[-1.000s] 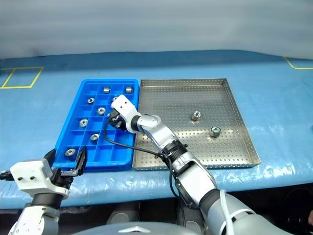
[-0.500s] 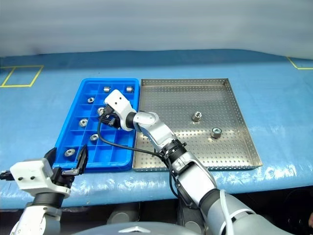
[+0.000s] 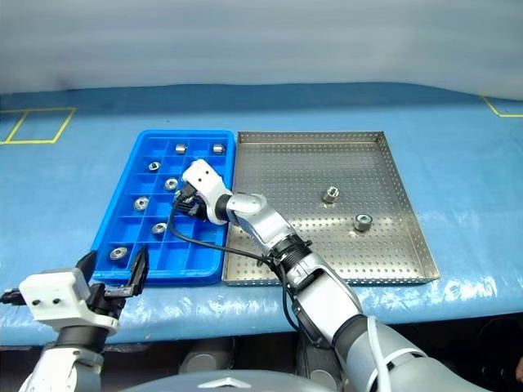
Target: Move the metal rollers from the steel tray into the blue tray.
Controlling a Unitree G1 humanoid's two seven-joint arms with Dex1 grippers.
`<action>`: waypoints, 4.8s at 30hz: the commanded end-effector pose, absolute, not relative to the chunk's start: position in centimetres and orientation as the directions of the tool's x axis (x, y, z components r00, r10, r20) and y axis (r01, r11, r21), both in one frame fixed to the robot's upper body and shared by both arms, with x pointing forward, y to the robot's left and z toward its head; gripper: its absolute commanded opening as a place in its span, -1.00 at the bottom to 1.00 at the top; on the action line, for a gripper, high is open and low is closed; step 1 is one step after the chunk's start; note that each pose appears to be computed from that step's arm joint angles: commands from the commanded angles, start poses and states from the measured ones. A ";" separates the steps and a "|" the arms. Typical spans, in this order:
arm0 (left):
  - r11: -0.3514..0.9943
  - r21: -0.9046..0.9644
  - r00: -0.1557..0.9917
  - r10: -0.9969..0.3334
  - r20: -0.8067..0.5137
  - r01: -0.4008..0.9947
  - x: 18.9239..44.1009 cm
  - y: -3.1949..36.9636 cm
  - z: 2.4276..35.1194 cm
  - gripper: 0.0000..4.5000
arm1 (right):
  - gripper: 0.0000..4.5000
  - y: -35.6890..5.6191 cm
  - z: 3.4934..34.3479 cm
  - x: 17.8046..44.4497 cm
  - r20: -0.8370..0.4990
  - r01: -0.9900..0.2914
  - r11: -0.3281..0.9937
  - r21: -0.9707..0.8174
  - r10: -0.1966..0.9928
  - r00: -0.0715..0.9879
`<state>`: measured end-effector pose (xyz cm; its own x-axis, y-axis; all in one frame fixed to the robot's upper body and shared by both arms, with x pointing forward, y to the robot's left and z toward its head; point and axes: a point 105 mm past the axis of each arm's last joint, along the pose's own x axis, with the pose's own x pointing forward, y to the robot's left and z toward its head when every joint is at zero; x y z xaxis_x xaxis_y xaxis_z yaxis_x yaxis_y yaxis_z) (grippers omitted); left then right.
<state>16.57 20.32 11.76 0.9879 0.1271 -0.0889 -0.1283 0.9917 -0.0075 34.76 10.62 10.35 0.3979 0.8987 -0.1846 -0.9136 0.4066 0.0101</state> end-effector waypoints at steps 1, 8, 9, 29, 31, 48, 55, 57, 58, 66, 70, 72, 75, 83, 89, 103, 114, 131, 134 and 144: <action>0.990 0.008 0.990 0.141 -0.021 -0.141 16.1 20.2 13.5 1.00 | -0.24 18.4 16.3 30.1 -0.016 -0.975 0.221 -0.003 0.975 0.221; 0.989 0.004 0.989 0.147 -0.022 -0.147 15.9 20.0 13.4 1.00 | -0.24 18.6 16.0 30.5 -0.028 -0.973 0.232 -0.007 0.972 0.232; 0.989 0.003 0.989 0.146 -0.023 -0.146 15.9 20.0 13.4 1.00 | -0.24 18.6 15.8 30.7 -0.035 -0.970 0.242 -0.006 0.970 0.242; 0.996 -0.015 0.996 0.086 -0.015 -0.086 16.9 19.3 13.1 1.00 | 0.98 17.0 18.0 32.4 0.043 -0.953 0.303 0.004 0.952 0.303; 0.999 -0.015 0.999 0.047 -0.014 -0.047 17.5 19.0 13.1 1.00 | 0.98 15.7 18.9 33.1 0.078 -0.939 0.344 0.002 0.936 0.343; 0.929 0.007 0.929 -0.371 -0.008 0.371 24.8 14.9 13.5 1.00 | 0.98 0.6 18.2 36.1 0.073 -0.628 0.778 0.015 0.626 0.776; 0.895 0.001 0.895 -0.446 -0.008 0.446 26.0 13.6 13.7 1.00 | 0.98 -3.4 16.5 36.0 0.025 -0.465 0.883 0.053 0.465 0.885; 0.892 0.000 0.892 -0.453 -0.010 0.453 26.0 13.5 13.6 1.00 | 0.98 -4.2 16.1 35.5 0.012 -0.445 0.893 0.062 0.445 0.895; 0.891 0.000 0.891 -0.454 -0.010 0.454 26.0 13.5 13.6 1.00 | 0.98 -4.6 15.9 35.1 0.002 -0.435 0.898 0.063 0.435 0.900; 0.898 -0.010 0.898 -0.440 -0.009 0.439 25.8 13.8 13.3 1.00 | 0.98 -9.3 12.4 32.4 -0.136 -0.290 0.954 0.070 0.297 0.945; 0.899 -0.016 0.899 -0.438 -0.009 0.437 25.8 13.8 13.2 1.00 | 0.98 -10.4 11.4 31.6 -0.180 -0.255 0.965 0.061 0.262 0.948; 0.898 -0.019 0.899 -0.439 -0.007 0.439 25.9 13.7 13.2 1.00 | 0.98 -10.4 11.3 31.6 -0.187 -0.256 0.965 0.058 0.263 0.947; 0.897 -0.022 0.898 -0.441 -0.006 0.441 25.9 13.5 13.1 1.00 | 0.98 -9.7 11.5 31.7 -0.181 -0.276 0.959 0.058 0.282 0.942; 0.908 -0.026 0.908 -0.419 -0.002 0.419 25.5 13.8 13.2 1.00 | 0.98 -8.4 11.6 32.6 -0.171 -0.314 0.947 0.072 0.322 0.931; 0.916 -0.025 0.916 -0.401 0.001 0.401 25.3 14.1 13.2 1.00 | 0.98 -7.8 11.2 33.5 -0.177 -0.338 0.939 0.067 0.344 0.922; 0.926 -0.026 0.926 -0.377 0.009 0.377 25.0 14.3 13.3 1.00 | 0.98 -7.2 11.1 36.3 -0.152 -0.333 0.941 0.069 0.339 0.928; 0.923 -0.032 0.924 -0.383 0.012 0.383 25.0 14.0 13.3 1.00 | 0.98 -6.4 10.7 38.8 -0.151 -0.257 0.961 0.100 0.270 0.951; 0.926 -0.037 0.927 -0.375 0.009 0.375 24.8 14.0 13.3 1.00 | 0.98 -6.7 9.9 38.8 -0.174 -0.242 0.966 0.090 0.254 0.951; 0.926 -0.037 0.927 -0.376 0.009 0.376 24.8 14.0 13.3 1.00 | 0.98 -6.7 9.9 38.7 -0.176 -0.243 0.966 0.088 0.255 0.951; 0.926 -0.040 0.927 -0.375 0.010 0.375 24.8 13.9 13.3 1.00 | 0.98 -6.4 9.8 38.6 -0.181 -0.255 0.963 0.083 0.267 0.947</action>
